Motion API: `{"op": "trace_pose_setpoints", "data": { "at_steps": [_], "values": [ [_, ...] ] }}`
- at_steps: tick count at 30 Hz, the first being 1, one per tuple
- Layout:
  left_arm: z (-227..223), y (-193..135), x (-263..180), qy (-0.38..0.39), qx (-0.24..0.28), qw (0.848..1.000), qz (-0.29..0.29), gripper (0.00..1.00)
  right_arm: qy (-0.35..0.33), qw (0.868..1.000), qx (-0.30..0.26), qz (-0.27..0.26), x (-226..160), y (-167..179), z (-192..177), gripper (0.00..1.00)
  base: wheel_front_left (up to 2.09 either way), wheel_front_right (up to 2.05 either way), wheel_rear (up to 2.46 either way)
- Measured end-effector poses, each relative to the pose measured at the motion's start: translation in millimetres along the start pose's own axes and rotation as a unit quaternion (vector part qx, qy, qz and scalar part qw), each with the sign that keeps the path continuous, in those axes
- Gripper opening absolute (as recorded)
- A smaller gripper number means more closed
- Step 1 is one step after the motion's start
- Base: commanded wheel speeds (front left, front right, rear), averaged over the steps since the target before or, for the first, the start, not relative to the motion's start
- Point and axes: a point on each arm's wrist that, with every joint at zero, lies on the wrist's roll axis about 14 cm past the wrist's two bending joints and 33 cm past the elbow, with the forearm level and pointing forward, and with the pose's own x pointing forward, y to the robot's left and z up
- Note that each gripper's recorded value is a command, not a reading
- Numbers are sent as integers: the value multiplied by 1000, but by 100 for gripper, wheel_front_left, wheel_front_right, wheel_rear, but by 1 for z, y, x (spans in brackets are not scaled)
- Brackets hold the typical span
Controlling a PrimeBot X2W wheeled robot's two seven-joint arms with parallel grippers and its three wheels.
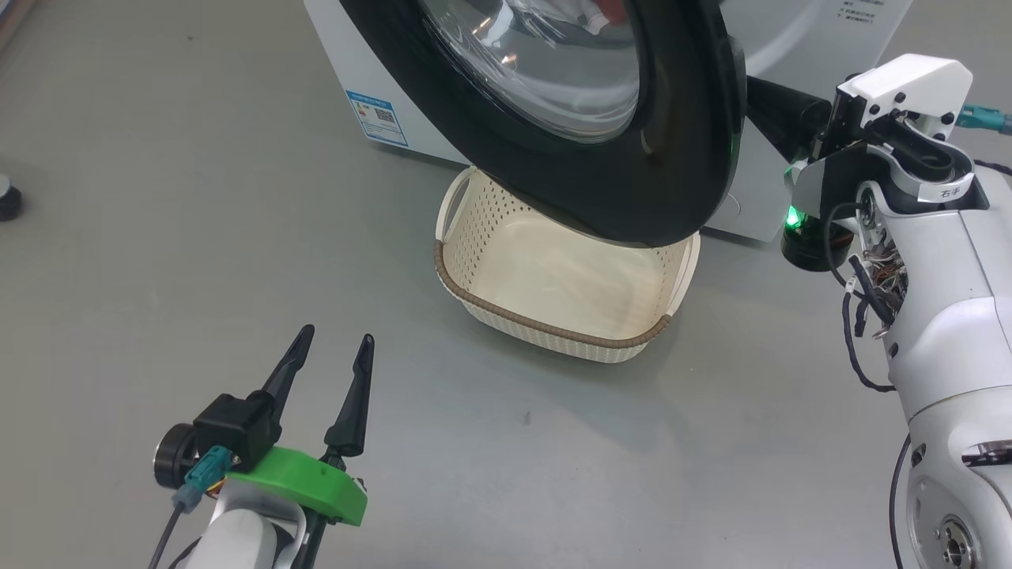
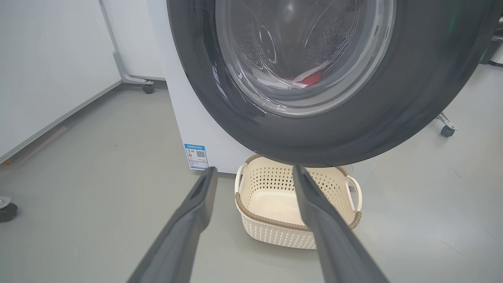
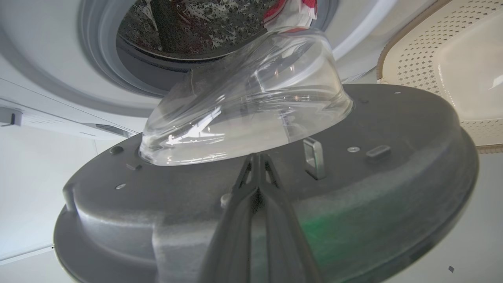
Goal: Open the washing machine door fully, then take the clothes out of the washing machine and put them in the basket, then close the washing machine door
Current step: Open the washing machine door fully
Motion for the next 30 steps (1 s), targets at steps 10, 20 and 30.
{"op": "trace_pose_setpoints", "data": {
  "at_steps": [10,20,30],
  "values": [
    [2,0,-6,-3,0,1000,1,100,76,997,15,-16,1,-19,-42,0,0,0,0],
    [0,0,-11,-2,3,1000,1,100,140,990,23,-11,-1,-21,-77,0,0,0,0],
    [3,0,-14,-5,15,1000,-1,100,202,979,25,-10,-1,-24,-119,0,0,0,0]
  ]
}}
